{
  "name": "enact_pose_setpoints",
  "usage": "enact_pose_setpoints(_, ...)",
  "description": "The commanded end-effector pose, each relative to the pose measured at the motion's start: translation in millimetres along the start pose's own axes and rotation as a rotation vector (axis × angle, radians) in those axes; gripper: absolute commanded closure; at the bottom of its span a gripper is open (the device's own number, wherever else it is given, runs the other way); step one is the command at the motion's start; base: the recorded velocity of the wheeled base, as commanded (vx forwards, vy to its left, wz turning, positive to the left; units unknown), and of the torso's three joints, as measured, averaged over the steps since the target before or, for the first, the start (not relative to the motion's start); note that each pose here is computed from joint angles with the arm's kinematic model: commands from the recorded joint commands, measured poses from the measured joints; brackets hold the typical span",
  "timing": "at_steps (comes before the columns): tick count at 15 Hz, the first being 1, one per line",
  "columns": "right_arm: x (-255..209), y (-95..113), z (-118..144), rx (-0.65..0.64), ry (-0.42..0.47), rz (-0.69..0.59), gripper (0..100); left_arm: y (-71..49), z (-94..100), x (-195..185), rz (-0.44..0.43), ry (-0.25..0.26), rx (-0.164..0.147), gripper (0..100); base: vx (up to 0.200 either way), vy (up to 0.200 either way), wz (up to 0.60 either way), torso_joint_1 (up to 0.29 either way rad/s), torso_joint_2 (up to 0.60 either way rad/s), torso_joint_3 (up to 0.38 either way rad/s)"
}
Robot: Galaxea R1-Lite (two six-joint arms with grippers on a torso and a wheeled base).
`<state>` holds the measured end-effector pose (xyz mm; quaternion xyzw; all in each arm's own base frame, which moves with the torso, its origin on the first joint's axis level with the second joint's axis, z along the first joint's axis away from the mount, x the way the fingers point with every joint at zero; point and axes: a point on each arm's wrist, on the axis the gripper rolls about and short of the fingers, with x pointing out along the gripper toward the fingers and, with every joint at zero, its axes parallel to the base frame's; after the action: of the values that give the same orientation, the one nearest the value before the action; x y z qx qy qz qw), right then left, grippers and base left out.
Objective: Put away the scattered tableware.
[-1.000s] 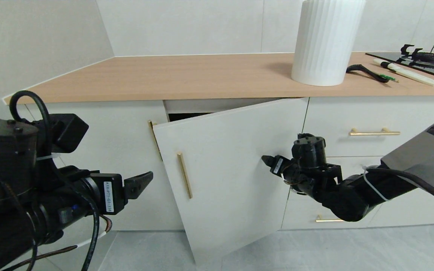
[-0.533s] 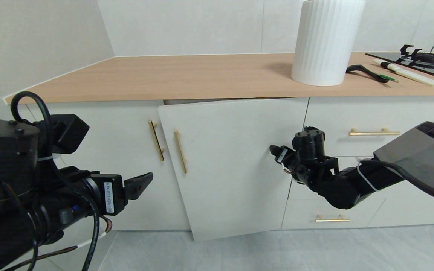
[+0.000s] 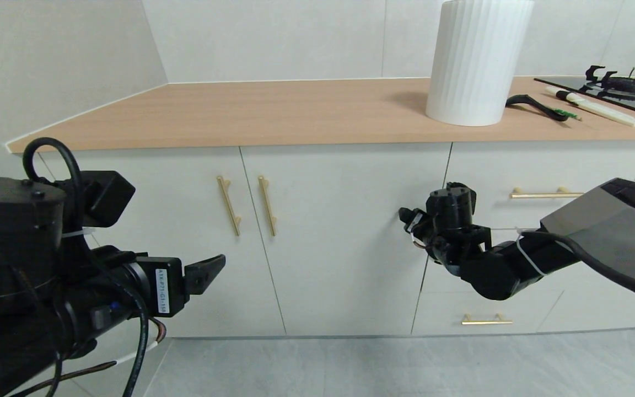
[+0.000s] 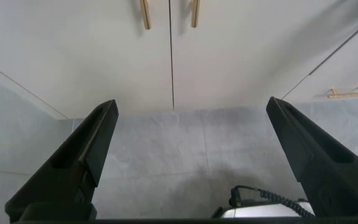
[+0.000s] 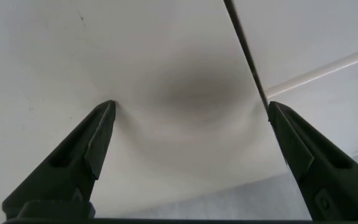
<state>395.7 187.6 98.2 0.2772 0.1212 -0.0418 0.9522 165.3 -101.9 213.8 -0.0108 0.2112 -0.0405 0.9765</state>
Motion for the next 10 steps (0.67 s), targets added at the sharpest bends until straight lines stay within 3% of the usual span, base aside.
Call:
enact_pose_setpoints(1, 3, -2, 2, 0.005, -0.011, -0.007, 0, -0.3, -0.5, 1, 0.001, 0.003, 0.001, 0, 0.000, 0.000, 0.00, 0.000, 0.00, 0.000)
enact_pose_setpoints(5, -26, 2, 9, -0.011, 0.037, 0.041, 0, 0.0, -0.6, 0, -0.001, 0.002, 0.000, 0, 0.000, 0.000, 0.00, 0.000, 0.00, 0.000)
enact_pose_setpoints(8, -55, 3, 29, -0.023, 0.039, 0.091, 0, 1.8, -2.4, -2, -0.001, 0.001, 0.001, 0, 0.000, 0.000, 0.00, 0.000, 0.00, 0.000)
enact_pose_setpoints(9, -90, -8, 47, -0.089, 0.026, 0.095, 0, 5.8, -7.3, -8, -0.001, 0.001, 0.021, 0, 0.000, 0.000, 0.00, 0.000, 0.00, 0.000)
enact_pose_setpoints(10, -123, -17, 61, -0.148, 0.012, 0.115, 0, 9.8, -14.5, -11, 0.004, 0.010, 0.064, 0, 0.000, 0.000, 0.00, 0.000, 0.00, 0.000)
